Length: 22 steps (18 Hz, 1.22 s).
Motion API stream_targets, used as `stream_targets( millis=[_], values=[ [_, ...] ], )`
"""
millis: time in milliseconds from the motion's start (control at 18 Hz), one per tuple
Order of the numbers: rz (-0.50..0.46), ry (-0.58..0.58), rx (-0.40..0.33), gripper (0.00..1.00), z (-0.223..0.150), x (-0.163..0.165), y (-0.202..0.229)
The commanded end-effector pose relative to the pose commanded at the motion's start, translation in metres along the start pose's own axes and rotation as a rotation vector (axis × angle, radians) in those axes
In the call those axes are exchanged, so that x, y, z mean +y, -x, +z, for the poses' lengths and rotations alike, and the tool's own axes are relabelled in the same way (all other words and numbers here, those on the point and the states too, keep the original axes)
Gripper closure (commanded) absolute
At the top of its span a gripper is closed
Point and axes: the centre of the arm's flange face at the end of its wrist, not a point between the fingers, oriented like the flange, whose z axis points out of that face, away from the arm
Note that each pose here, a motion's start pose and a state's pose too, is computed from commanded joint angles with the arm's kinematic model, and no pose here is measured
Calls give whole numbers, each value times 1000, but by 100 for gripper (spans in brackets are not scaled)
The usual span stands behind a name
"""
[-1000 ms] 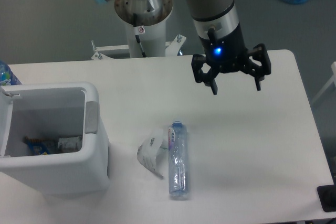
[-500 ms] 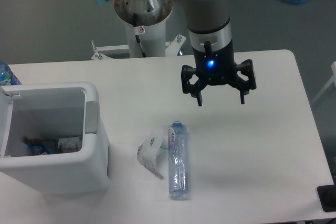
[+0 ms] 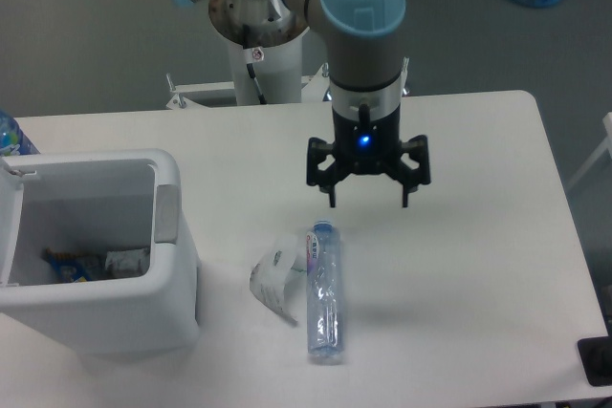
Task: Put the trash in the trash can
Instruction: 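Move the open gripper over the crumpled white tissue, then lower the gripper onto the white tissue and close on it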
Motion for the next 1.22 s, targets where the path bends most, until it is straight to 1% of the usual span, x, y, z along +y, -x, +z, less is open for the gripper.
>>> stream_targets(
  millis=[56,333,667,1000,1056,1222],
  values=[
    [19,9,7,0,10,2,-2],
    [54,77,69,0,63,3,-20],
    [71,122,103,0,97,1,-33],
    [89,125,104,0,126,0,-43],
    [91,124,102,1,127,-1,-46],
    [89,122,99,16,129,-2,-46]
  ],
)
